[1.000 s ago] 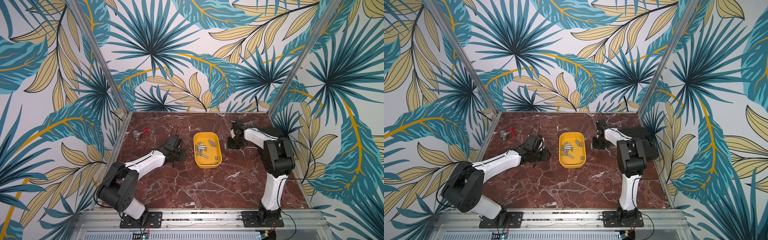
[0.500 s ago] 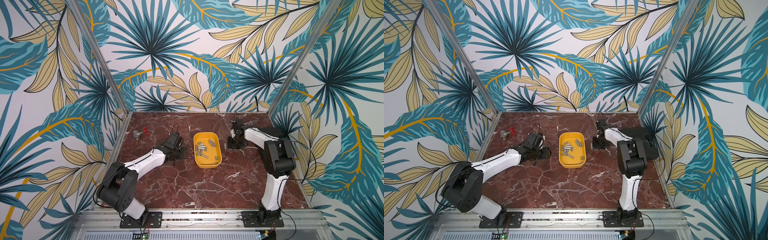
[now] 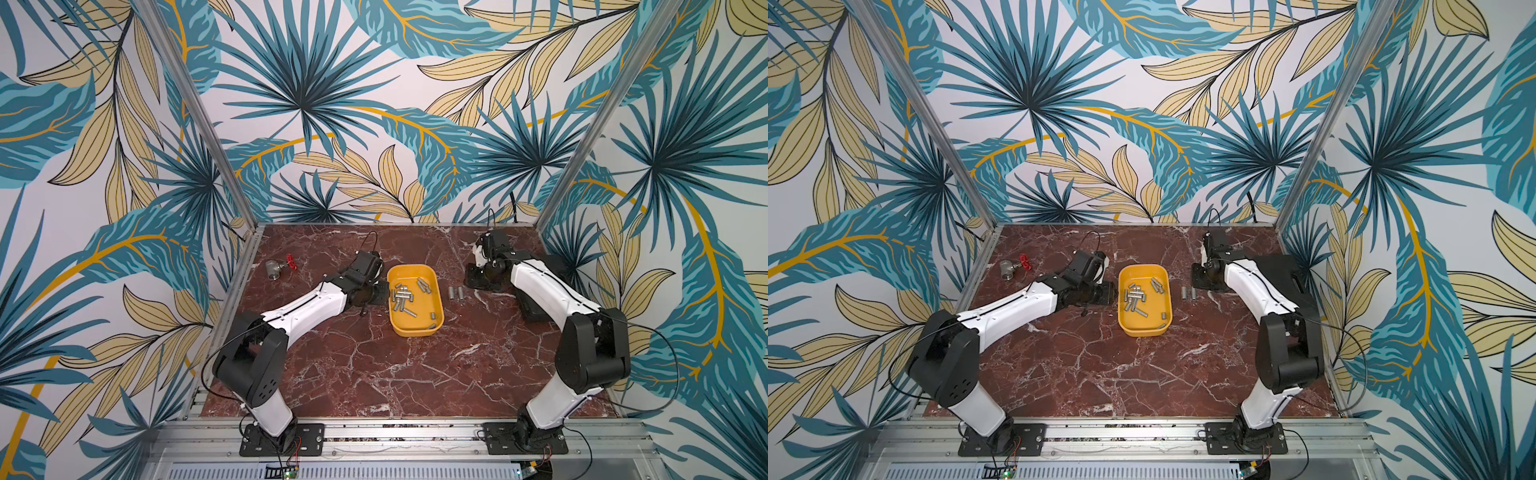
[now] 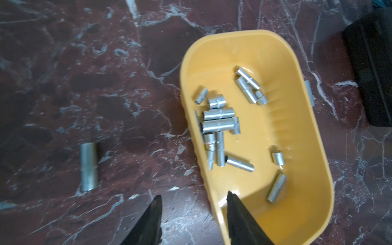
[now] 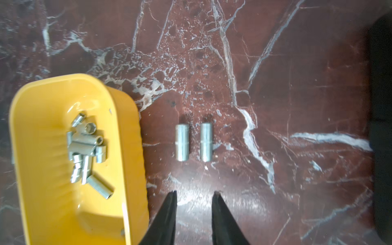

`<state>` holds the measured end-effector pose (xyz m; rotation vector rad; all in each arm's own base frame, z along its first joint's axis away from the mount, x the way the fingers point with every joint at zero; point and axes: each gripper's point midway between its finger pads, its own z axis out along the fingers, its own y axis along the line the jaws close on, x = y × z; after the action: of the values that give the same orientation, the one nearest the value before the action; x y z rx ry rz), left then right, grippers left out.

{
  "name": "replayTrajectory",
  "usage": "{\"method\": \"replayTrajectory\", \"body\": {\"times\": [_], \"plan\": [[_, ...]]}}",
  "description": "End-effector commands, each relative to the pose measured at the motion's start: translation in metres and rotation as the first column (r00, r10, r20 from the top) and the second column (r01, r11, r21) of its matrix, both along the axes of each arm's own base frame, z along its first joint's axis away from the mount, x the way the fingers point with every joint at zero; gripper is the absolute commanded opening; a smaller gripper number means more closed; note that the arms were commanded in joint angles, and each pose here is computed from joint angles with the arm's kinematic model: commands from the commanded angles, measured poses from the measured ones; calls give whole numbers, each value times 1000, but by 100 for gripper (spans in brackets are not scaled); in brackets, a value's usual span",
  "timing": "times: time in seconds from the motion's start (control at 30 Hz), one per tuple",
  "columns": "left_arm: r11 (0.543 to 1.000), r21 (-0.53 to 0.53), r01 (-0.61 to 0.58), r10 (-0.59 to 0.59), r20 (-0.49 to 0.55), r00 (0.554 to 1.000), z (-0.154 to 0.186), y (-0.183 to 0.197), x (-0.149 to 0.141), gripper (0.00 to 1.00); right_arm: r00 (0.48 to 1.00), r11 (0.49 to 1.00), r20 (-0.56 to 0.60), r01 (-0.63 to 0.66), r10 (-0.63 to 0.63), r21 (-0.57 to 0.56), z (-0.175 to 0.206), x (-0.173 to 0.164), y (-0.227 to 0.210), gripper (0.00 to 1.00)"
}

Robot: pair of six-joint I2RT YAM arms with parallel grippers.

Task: Take out the socket from the storage box
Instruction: Pick up the socket head from the storage box.

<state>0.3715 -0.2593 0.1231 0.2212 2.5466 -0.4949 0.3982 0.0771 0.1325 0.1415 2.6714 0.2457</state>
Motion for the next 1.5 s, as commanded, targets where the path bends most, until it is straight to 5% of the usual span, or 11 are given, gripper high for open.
{"method": "replayTrajectory", "body": {"times": [0.0,0.33,0.8,1.47], "plan": [[997,52,58,-58,3,998,3,-19,4,50,999,1000,-31,16,-15,27,-6,-23,0,30],[987,82,141,-141,-9,990,-6,-72,28,49,998,999,-50,25,-24,30,-15,-59,-5,31],[984,60,169,-169,-4,986,-24,-118,69,44,998,999,-59,29,-27,41,-20,-67,-4,30],[991,68,116,-118,35,992,-61,-131,96,42,997,998,-68,28,-24,50,-24,-66,-2,30]]}}
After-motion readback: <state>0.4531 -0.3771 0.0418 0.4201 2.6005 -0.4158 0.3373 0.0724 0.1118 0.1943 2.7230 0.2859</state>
